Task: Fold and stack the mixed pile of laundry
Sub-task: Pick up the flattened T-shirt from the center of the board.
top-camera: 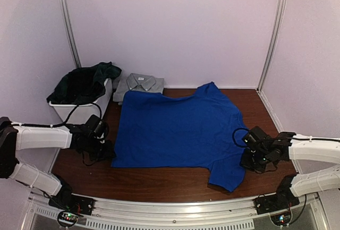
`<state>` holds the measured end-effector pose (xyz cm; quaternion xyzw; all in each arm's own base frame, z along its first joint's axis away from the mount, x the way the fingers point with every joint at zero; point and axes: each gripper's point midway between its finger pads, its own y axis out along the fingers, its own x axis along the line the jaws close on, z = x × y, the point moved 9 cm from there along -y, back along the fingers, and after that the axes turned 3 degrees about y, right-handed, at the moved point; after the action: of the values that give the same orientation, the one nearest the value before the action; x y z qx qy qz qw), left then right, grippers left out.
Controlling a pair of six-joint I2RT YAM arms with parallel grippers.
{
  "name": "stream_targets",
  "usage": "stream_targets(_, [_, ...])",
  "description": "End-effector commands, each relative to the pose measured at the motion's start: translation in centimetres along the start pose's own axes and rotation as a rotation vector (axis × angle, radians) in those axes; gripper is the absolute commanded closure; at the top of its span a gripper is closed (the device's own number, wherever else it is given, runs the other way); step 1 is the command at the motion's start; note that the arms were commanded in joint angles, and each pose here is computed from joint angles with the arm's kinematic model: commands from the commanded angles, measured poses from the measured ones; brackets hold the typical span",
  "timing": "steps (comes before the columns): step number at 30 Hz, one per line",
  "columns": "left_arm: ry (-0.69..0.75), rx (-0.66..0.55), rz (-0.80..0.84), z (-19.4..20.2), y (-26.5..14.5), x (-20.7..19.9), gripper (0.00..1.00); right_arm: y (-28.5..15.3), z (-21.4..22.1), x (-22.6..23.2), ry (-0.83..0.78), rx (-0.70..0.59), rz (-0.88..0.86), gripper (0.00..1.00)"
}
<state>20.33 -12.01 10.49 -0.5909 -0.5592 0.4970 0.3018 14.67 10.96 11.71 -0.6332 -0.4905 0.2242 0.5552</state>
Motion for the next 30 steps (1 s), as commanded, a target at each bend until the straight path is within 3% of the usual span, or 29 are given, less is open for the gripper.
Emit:
stream_targets(1, [-0.006,0.007,0.087,0.6,-0.4,-0.4,0.63,-0.5,-0.3,-0.3,0.003,-0.035,0.005,1.00])
stream_targets(21, [0.023,0.099,0.112,3.8,0.3,-0.7,0.68,-1.8,-0.3,-0.7,0.012,-0.054,-0.033,1.00])
stream_targets(30, [-0.011,0.089,0.139,3.8,-1.3,-0.6,1.00,-3.0,-0.3,-1.0,0.034,-0.051,-0.065,1.00])
